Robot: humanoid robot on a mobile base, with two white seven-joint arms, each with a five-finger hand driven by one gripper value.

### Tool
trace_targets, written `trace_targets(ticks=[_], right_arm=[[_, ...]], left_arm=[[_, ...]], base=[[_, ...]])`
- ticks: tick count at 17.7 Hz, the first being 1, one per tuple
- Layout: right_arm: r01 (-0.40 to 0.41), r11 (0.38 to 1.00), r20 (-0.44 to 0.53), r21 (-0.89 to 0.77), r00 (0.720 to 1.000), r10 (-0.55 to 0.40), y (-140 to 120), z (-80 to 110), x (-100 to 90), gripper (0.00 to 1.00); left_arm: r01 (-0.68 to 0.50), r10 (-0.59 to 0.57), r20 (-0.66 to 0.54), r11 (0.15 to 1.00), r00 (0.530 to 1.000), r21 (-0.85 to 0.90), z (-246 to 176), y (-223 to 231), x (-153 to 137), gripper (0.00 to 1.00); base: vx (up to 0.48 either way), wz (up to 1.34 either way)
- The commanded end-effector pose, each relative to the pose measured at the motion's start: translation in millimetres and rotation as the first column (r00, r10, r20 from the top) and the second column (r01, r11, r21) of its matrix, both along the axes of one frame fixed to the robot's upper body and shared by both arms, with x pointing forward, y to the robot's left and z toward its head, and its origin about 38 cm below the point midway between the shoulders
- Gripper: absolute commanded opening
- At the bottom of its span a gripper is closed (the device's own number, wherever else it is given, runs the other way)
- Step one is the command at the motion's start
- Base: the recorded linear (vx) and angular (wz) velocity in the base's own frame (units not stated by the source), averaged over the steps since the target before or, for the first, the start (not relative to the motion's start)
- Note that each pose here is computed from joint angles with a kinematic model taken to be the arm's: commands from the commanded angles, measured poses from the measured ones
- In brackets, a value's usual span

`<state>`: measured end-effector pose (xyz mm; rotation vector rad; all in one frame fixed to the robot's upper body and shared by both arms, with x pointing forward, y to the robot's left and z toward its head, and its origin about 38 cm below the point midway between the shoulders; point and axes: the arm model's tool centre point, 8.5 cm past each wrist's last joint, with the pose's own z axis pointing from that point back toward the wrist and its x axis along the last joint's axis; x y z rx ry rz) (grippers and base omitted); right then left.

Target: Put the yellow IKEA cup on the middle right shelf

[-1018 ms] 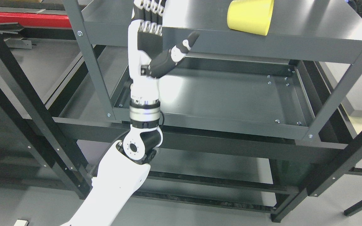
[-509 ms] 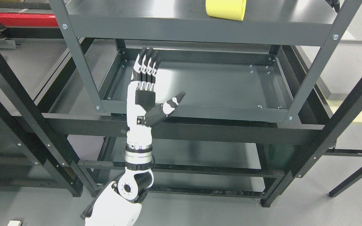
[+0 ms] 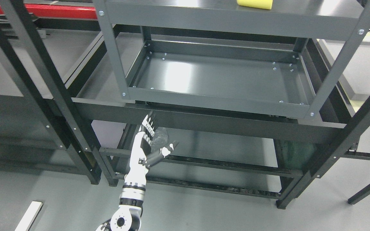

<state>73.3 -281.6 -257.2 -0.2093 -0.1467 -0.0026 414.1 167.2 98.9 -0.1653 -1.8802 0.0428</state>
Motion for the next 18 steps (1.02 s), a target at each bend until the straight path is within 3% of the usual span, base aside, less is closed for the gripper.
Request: trace_targets(ticks=[1, 7, 12, 15, 18], right_arm=[[0.007, 1.000, -0.014, -0.006, 1.000, -0.007, -9, 0.0, -9.0, 0.99], [0.007, 1.000, -0.014, -0.006, 1.000, -0.007, -9, 0.0, -9.0, 0.99], [0.007, 1.000, -0.014, -0.006, 1.000, -0.007, -9, 0.0, -9.0, 0.99], [0.007, 1.000, -0.014, -0.006, 1.000, -0.007, -9, 0.0, -9.0, 0.99], [0.007, 1.000, -0.014, -0.006, 1.000, -0.007, -9, 0.0, -9.0, 0.99]], left_arm=[[-0.074, 0.082, -0.169, 0.996, 0.982, 0.054, -52, 44, -25, 0.98], [-0.027, 0.029, -0.134, 1.000, 0.991, 0.011, -23, 30, -40, 0.98], [-0.061, 0.057, -0.220, 0.998, 0.974, -0.010, 29, 38, -37, 0.98], [-0.091, 0.087, -0.141, 0.996, 0.986, -0.018, 64, 56, -21, 0.98], [-0.005, 0.005, -0.011, 1.000, 1.000, -0.025, 89, 45, -15, 0.99]], base=[[-0.064, 0.16], [-0.017, 0.04], [0.004, 0.00], [0.002, 0.01], [0.011, -0.03]])
